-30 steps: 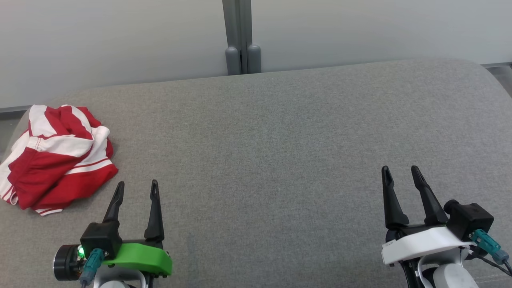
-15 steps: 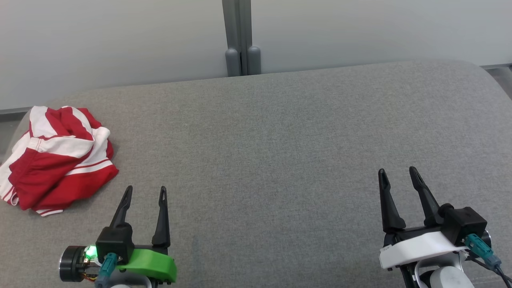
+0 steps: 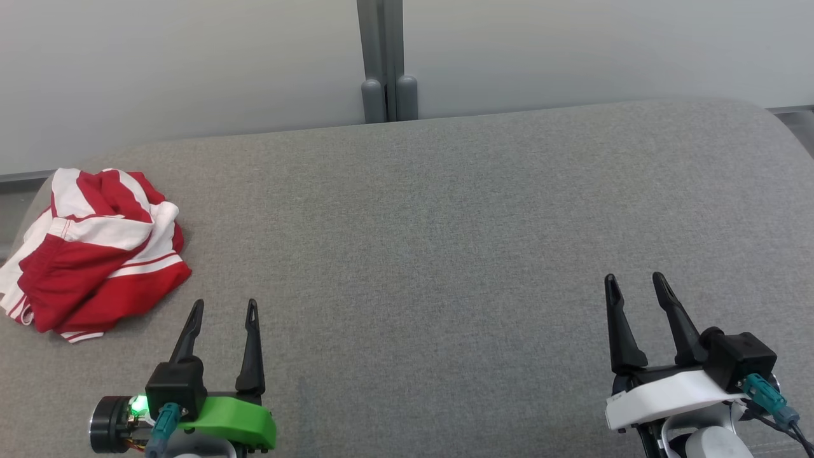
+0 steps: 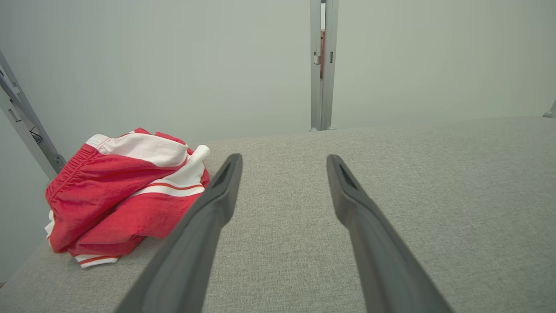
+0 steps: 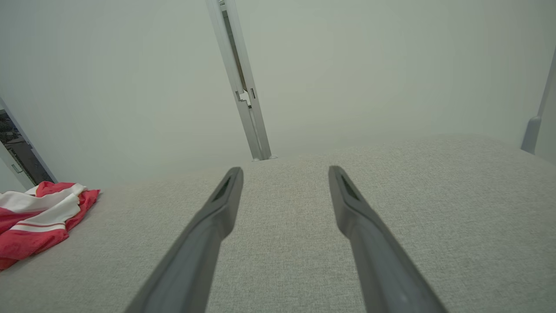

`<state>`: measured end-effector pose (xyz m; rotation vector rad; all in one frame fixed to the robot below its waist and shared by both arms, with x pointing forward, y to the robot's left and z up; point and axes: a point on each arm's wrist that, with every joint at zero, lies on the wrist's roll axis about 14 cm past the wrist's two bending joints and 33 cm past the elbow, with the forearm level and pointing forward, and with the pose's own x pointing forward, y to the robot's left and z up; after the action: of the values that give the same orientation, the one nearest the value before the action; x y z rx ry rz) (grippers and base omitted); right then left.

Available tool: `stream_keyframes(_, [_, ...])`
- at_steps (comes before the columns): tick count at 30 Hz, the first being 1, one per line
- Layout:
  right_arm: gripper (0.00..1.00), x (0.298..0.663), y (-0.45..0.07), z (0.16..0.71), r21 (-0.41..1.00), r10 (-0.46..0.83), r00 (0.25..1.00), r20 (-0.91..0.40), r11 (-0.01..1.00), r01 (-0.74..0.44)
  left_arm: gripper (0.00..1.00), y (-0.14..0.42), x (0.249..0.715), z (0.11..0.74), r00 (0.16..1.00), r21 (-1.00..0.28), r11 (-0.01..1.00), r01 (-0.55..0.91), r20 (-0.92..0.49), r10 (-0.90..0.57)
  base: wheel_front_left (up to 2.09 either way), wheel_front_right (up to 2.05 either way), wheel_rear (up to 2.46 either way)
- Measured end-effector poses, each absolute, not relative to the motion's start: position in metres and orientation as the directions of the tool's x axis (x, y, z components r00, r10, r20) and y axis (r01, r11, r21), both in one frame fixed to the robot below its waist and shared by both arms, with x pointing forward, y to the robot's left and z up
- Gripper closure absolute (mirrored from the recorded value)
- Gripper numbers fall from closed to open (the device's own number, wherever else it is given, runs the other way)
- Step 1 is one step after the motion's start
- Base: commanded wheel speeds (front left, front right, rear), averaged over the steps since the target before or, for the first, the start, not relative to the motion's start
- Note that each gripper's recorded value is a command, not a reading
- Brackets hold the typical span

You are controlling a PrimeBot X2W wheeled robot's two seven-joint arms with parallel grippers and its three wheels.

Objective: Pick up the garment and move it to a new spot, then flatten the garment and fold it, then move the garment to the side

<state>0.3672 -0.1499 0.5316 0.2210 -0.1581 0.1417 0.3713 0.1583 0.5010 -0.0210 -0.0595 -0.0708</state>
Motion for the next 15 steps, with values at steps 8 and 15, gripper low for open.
stream_keyframes(8, [0.00,0.3678,-0.1495,0.5282,0.210,0.123,0.979,0.161,0.965,-0.156,0.00,0.1617,0.3713,0.5000,0.997,-0.038,0.998,0.056,0.056,-0.054,0.00,0.00,0.00])
stream_keyframes(15, [0.00,0.3691,-0.1481,0.5270,0.216,0.126,0.979,0.157,0.963,-0.159,0.00,0.1651,0.3704,0.4993,0.998,-0.038,0.998,0.047,0.051,-0.045,0.00,0.00,0.00])
